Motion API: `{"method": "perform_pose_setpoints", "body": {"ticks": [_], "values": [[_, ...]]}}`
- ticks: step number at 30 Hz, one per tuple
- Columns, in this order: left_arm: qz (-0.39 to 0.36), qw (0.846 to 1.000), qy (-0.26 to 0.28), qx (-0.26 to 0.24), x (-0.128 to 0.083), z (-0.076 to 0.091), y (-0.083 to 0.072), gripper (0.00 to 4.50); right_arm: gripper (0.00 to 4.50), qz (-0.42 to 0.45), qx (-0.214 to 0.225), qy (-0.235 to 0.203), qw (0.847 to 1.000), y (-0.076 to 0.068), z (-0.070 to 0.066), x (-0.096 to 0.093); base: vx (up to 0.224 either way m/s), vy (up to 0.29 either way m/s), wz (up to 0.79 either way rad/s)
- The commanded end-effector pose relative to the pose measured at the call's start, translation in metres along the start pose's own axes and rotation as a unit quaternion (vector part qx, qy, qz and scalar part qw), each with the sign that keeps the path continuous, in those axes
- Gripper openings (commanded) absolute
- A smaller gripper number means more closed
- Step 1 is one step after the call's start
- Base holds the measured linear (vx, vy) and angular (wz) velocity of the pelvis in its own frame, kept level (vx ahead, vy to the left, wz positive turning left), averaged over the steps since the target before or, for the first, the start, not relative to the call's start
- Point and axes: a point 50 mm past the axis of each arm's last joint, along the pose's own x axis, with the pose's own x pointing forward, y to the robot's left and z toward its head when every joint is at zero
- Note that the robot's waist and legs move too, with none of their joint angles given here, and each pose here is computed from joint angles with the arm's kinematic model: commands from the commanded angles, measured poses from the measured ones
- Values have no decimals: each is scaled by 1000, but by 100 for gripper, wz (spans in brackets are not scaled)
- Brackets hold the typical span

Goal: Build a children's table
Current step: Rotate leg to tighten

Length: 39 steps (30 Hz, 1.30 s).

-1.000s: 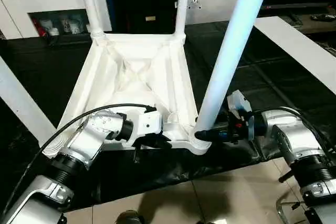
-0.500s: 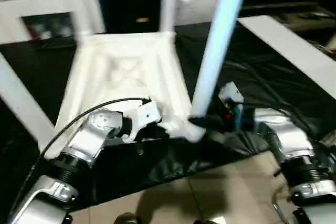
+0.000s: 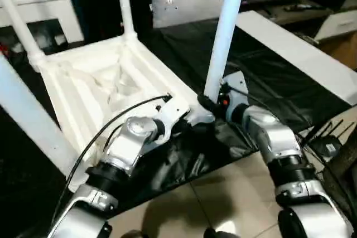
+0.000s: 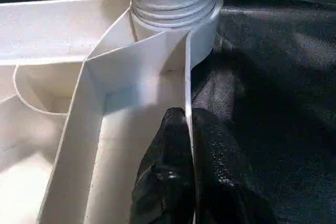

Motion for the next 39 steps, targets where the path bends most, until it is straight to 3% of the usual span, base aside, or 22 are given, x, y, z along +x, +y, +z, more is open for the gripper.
{"method": "perform_pose_setpoints", "body": {"ticks": [1, 2, 5, 7, 11, 12, 14, 19, 23, 27, 31, 39], "values": [[-21, 996, -74, 43, 2, 36, -9, 0, 333, 93, -14, 14, 996, 26, -11, 6, 0, 0, 0], [-22, 996, -74, 44, 1, 35, -9, 0, 344, 93, -16, 12, 995, 25, -11, 5, 0, 0, 0], [-47, 994, -61, 73, -9, 21, -2, 0, 356, 104, -46, -21, 993, 1, -6, -16, 0, 0, 0], [-55, 993, -54, 86, -13, 15, 2, 0, 382, 120, -55, -32, 991, -7, -2, -26, 0, 0, 0], [-69, 991, -48, 104, -18, 10, 6, 0, 421, 147, -68, -38, 986, -11, 2, -35, 0, 0, 0], [-90, 988, -43, 117, -22, 7, 8, 0, 431, 178, -97, -25, 979, -15, 2, -43, 0, 0, 0], [-107, 985, -41, 126, -25, 5, 9, 0, 446, 191, -112, -16, 975, -17, 1, -48, 0, 0, 0], [-170, 971, -39, 166, -37, 1, 10, 0, 446, 242, -158, 9, 957, -23, -2, -62, 0, 0, 0], [-205, 960, -32, 186, -42, -3, 10, 0, 446, 289, -148, 21, 946, -22, -5, -68, 0, 0, 0], [-267, 943, -26, 197, -50, -8, 4, 0, 410, 340, -135, 27, 930, -19, -6, -74, 0, 0, 0], [-299, 932, -28, 203, -53, -9, -1, 0, 373, 354, -137, 28, 925, -20, -6, -75, 0, 0, 0], [-312, 926, -30, 212, -52, -9, -3, 0, 307, 385, -131, 44, 913, -19, -8, -76, 0, 0, 0]]}}
